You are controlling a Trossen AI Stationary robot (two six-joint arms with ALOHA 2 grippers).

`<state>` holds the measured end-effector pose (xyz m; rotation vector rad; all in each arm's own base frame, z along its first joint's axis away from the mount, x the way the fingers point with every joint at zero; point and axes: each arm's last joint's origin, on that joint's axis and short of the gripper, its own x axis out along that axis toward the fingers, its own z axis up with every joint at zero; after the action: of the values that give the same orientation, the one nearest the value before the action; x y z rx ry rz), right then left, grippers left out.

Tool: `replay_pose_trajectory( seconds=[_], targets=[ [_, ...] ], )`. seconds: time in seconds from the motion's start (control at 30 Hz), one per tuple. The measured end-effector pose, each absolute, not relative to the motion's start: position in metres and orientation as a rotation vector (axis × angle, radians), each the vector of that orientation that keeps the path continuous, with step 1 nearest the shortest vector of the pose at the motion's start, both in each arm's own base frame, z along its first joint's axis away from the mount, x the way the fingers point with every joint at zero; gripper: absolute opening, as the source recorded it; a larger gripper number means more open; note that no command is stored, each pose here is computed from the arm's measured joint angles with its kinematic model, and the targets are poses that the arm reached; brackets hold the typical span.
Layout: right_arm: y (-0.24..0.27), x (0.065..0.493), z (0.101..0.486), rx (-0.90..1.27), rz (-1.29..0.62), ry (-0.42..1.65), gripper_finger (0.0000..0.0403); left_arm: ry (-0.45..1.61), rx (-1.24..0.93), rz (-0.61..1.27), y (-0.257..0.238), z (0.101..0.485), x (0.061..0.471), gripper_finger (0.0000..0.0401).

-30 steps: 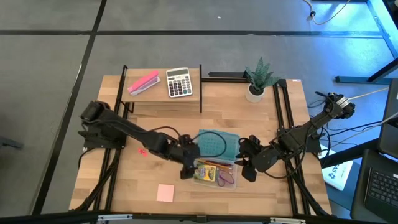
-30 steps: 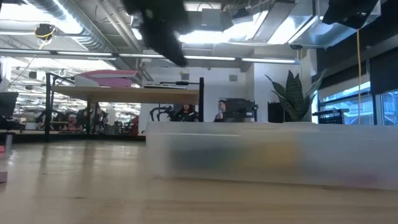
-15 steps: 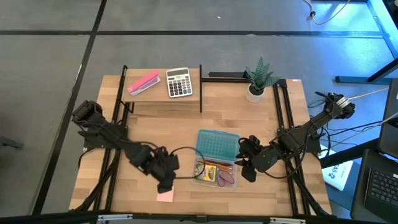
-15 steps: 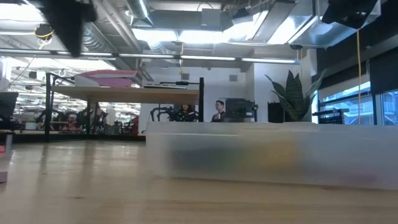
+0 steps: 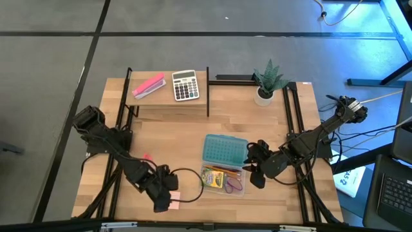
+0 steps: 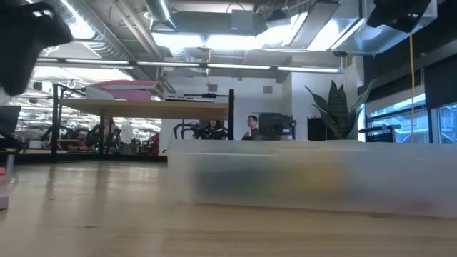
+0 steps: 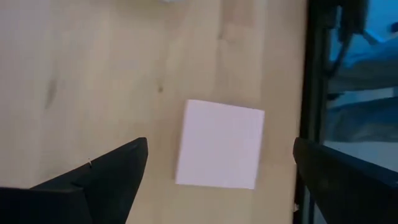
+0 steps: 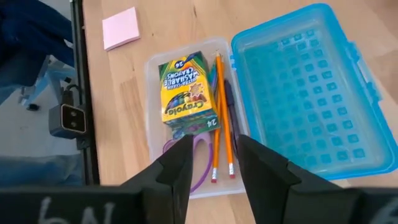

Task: Pack school essentials
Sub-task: Put the pink sticky note into the blue supply box

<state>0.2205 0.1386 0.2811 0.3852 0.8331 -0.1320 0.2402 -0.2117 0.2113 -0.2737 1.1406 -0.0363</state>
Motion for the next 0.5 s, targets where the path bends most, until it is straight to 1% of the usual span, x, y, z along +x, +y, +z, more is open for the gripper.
replay_pose_trajectory(
  seconds=[0.13,0.37,0.5],
  targets=[
    [0.142,0.223,0.284,0.312,-0.022,0.815,0.0129,1.114,-0.28,-0.08,-0.221,0.208,0.238,0.0395],
    [0.15,0.23,0.294,0.204,0.154,0.712,0.0129,1.113,-0.219,-0.096,-0.239,0.19,0.232,0.0395],
    [0.152,0.232,0.297,0.192,0.197,0.683,0.0129,1.137,-0.186,-0.094,-0.247,0.176,0.23,0.0395]
  ],
)
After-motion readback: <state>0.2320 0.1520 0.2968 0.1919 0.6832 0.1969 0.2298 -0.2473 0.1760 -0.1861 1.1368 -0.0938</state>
